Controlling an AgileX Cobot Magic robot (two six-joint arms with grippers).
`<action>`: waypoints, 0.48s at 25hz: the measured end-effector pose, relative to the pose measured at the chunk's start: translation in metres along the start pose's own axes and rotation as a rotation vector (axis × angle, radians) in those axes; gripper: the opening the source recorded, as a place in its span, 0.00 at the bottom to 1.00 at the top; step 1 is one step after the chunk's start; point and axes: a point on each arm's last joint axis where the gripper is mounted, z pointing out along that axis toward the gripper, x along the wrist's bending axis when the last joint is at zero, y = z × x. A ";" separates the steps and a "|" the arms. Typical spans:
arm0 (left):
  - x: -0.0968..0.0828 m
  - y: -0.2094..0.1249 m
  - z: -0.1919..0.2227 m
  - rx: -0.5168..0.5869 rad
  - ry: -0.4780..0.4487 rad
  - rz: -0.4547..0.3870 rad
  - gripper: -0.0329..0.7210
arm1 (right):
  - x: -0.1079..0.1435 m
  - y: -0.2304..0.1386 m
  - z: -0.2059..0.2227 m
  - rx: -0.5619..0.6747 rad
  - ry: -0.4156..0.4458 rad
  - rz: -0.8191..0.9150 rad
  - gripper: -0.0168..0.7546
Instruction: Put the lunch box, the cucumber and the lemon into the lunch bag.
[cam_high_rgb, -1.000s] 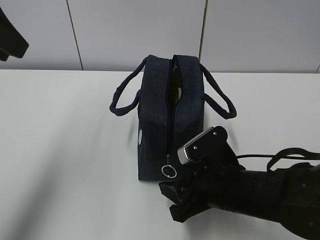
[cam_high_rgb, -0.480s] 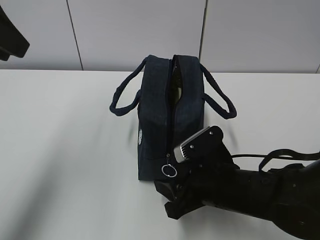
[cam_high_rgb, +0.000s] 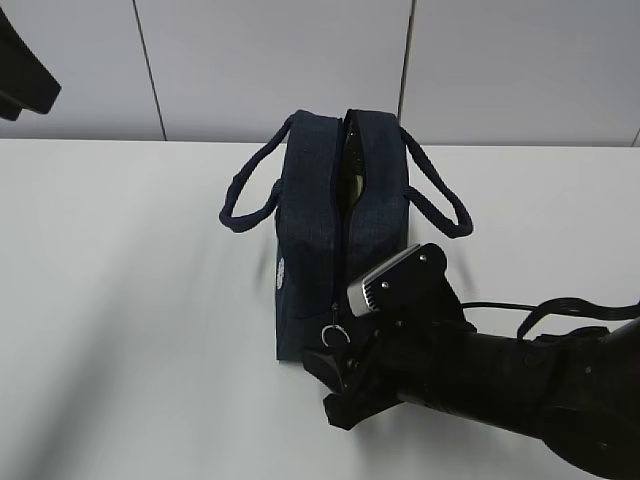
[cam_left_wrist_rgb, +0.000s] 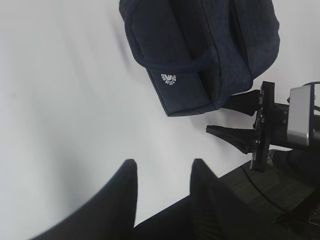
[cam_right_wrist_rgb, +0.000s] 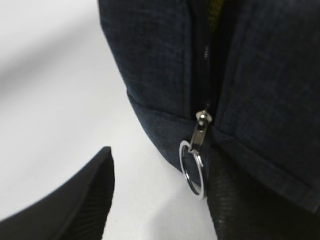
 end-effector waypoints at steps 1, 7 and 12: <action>0.000 0.000 0.000 0.000 0.000 0.000 0.36 | 0.000 0.000 0.000 -0.002 0.001 0.000 0.59; -0.001 0.000 0.000 -0.004 -0.015 -0.005 0.36 | 0.000 0.000 0.000 -0.005 0.001 0.000 0.59; -0.002 0.000 0.000 -0.005 -0.019 -0.007 0.36 | -0.001 -0.005 0.003 0.010 -0.002 0.009 0.59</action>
